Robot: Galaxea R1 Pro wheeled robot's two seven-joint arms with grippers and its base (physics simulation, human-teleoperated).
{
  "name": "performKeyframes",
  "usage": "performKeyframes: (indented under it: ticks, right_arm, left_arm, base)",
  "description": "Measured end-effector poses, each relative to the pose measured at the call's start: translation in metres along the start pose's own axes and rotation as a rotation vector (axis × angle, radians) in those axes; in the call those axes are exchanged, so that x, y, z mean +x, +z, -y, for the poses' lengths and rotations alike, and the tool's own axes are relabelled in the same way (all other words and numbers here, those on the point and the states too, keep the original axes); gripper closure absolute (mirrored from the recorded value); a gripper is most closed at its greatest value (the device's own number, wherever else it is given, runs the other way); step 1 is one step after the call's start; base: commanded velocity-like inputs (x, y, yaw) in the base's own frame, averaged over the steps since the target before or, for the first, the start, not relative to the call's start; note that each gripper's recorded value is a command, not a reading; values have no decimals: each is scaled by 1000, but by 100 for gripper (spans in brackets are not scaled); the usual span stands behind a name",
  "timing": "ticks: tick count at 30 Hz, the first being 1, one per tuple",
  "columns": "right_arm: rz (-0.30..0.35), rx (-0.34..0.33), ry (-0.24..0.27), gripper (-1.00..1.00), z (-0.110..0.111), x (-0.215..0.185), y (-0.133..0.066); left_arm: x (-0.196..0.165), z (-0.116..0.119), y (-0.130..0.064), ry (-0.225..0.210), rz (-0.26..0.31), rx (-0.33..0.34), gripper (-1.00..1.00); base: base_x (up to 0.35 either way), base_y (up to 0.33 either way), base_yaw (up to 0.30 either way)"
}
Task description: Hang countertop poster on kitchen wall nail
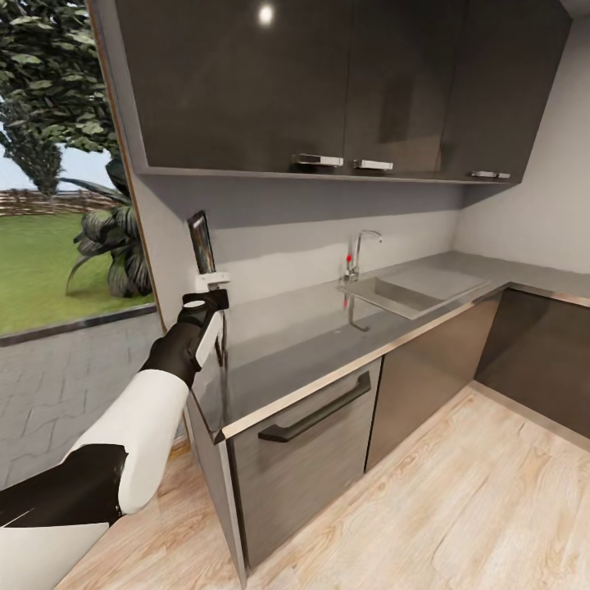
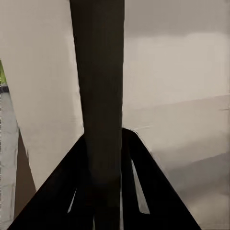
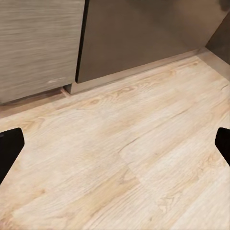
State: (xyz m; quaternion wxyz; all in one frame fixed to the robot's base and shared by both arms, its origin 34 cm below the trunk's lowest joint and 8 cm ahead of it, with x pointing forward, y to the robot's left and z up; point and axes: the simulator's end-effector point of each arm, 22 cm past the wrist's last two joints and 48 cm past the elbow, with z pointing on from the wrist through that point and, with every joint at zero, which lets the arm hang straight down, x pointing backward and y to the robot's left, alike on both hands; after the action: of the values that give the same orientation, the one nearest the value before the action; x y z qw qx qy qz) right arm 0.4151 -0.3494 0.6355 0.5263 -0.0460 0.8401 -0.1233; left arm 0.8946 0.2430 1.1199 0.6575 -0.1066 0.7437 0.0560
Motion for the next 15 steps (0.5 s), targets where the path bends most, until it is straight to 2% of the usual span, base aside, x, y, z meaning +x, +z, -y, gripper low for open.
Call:
performKeyframes:
  ticks: [15]
  right_arm:
    - [0,-2,-1,-100,-1,0,0]
  left_arm:
    - [-1,0,0,-6,2,2,100]
  base:
    - [0,0,0]
